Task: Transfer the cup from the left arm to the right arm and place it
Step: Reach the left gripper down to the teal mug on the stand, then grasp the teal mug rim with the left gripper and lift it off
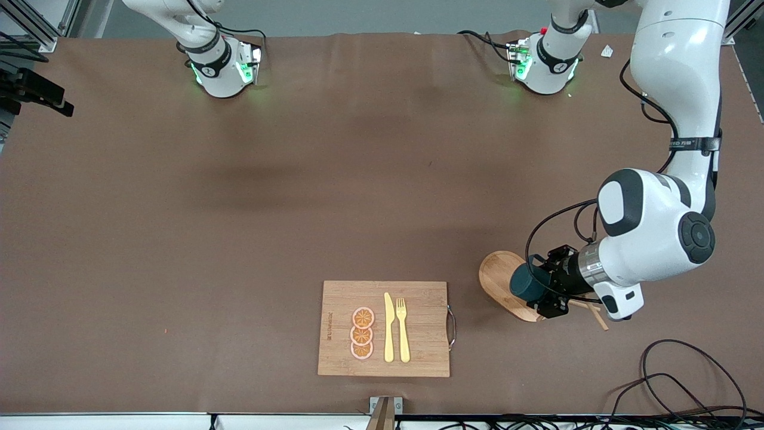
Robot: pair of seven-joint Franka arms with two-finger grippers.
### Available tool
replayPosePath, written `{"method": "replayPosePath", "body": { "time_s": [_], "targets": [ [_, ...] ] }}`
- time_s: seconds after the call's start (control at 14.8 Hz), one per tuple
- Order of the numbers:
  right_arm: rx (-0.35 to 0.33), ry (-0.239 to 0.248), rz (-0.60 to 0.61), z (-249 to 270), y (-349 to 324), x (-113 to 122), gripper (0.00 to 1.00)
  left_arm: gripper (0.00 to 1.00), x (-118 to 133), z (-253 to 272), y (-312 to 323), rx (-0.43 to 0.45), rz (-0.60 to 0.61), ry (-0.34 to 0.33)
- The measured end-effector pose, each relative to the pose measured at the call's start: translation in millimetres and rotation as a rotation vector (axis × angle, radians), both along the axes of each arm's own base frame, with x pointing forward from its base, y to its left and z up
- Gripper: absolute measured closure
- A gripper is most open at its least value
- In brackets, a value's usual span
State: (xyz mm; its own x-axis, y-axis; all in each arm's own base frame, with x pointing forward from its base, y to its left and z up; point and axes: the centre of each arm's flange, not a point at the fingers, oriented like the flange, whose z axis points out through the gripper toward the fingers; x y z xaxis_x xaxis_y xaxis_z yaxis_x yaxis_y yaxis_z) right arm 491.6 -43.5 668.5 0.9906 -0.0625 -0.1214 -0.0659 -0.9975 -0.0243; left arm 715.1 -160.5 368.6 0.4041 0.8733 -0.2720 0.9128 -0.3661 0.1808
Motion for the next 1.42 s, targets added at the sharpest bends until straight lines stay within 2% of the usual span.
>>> {"method": "replayPosePath", "body": {
  "time_s": [0.34, 0.68, 0.81, 1.22, 1.42],
  "targets": [
    [0.000, 0.002, 0.000, -0.1, -0.2, -0.2, 0.00, 0.14, 1.8, 7.3, -2.7, -0.004, -0.005, -0.015],
    [0.000, 0.002, -0.001, -0.2, -0.4, -0.3, 0.00, 0.14, -2.5, 39.0, -20.4, -0.028, -0.021, -0.051],
    [0.000, 0.002, -0.001, -0.2, -0.5, -0.3, 0.00, 0.14, -7.7, 49.4, -32.6, -0.043, -0.005, -0.042],
    [0.000, 0.003, -0.002, -0.2, -1.2, -0.4, 0.00, 0.14, -42.8, 76.6, -124.6, -0.074, 0.043, -0.004],
    [0.001, 0.003, -0.003, -0.3, -1.4, -0.5, 0.00, 0.14, -75.3, 94.8, -185.3, -0.033, -0.011, -0.031]
  ]
}}
